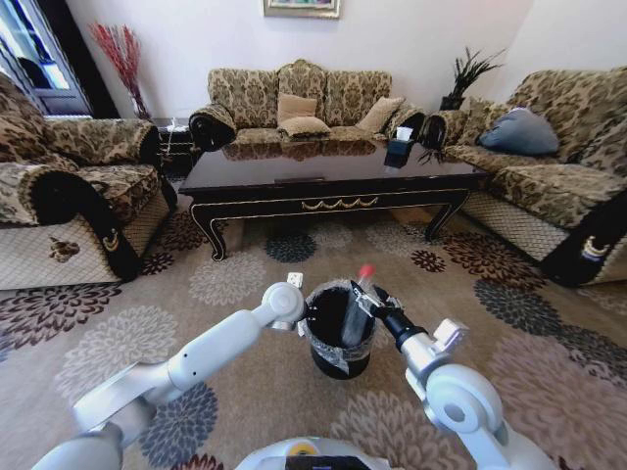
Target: Move to the front of the table and pick up the trash from the floor, then place it into the trash bin.
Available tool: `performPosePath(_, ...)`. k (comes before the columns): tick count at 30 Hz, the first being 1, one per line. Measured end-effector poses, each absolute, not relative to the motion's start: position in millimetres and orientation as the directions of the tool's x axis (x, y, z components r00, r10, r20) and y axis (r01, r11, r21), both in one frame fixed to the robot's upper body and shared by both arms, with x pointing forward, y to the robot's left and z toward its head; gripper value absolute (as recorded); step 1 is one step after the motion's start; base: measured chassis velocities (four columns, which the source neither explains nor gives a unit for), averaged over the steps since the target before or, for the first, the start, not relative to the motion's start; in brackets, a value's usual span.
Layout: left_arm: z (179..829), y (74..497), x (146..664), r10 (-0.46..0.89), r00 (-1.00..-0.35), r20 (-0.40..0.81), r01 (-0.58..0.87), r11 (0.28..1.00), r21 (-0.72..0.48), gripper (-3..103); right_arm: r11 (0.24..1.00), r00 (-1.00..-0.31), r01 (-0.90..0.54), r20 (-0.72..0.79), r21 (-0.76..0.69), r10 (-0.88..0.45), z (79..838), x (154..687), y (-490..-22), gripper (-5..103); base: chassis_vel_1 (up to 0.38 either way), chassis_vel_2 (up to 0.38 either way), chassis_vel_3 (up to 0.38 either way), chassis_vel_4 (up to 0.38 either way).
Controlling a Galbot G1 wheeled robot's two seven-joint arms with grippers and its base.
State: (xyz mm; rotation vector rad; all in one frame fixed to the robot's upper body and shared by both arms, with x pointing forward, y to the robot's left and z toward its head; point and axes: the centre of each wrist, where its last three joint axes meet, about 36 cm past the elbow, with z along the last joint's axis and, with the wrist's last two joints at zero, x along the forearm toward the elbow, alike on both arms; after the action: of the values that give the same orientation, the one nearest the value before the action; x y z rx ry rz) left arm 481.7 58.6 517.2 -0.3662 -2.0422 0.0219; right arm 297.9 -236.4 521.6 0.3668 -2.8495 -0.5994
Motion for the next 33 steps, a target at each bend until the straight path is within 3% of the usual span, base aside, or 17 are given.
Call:
performPosePath(10,516.9,72.8,485.6,0.248,-0.449,0.858,0.215,0.962,-0.166,0,0.888,-0.953,-0.180,0.150,0.423,-0.264,520.8,298.8,-239.4,100,0.000,0.000,0.000,0.000)
performPosePath(20,525.0,119.7,482.2,0.234,-0.477,0.847,0.132,0.972,-0.195,0,0.890,-0.968,-0.135,0.132,0.436,-0.212,525.1,313.4,-252.7,100,0.000,0.000,0.000,0.000)
performPosePath(33,531.3,234.6,472.1,0.140,-0.530,0.836,-0.098,0.970,-0.224,0,0.944,-0.983,-0.024,0.166,0.329,-0.083,479.8,345.0,-278.5,100,0.000,0.000,0.000,0.000)
